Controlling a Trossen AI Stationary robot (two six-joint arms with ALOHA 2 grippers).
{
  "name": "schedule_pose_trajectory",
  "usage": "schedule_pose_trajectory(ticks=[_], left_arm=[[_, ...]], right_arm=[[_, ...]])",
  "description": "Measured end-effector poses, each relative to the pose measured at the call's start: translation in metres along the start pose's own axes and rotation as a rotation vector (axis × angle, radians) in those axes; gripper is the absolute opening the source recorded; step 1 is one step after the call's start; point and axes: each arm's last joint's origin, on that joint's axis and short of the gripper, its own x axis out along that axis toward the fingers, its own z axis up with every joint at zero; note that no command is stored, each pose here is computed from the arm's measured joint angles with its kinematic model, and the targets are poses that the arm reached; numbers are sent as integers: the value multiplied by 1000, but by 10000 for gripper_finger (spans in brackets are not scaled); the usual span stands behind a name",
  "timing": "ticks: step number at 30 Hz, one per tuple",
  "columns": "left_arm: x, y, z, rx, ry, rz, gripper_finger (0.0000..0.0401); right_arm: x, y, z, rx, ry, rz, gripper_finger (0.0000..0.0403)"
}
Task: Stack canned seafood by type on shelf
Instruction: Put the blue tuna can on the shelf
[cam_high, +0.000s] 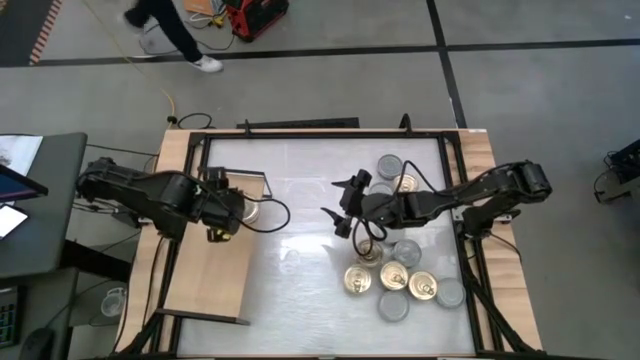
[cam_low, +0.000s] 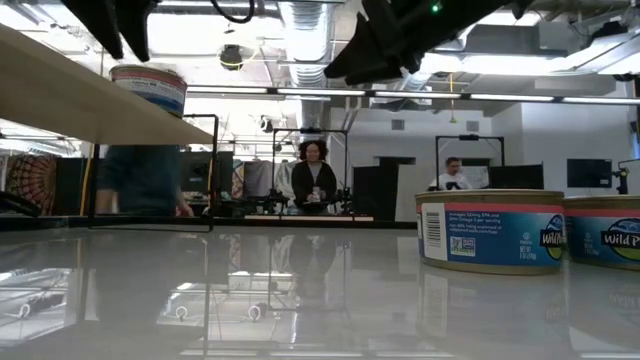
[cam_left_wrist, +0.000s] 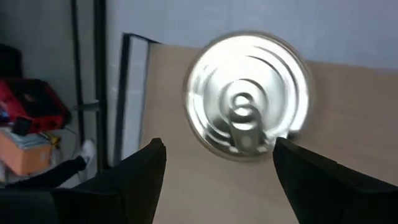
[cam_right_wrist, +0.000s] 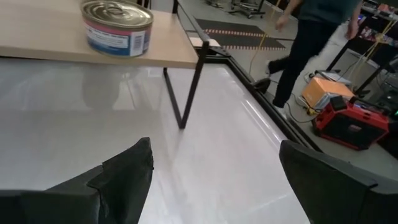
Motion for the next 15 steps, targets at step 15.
schedule_pose_trajectory(ticks=[15], left_arm=[[9, -2, 40, -5, -299, 43, 283]], right_arm=[[0, 0, 3, 1, -23, -1, 376]])
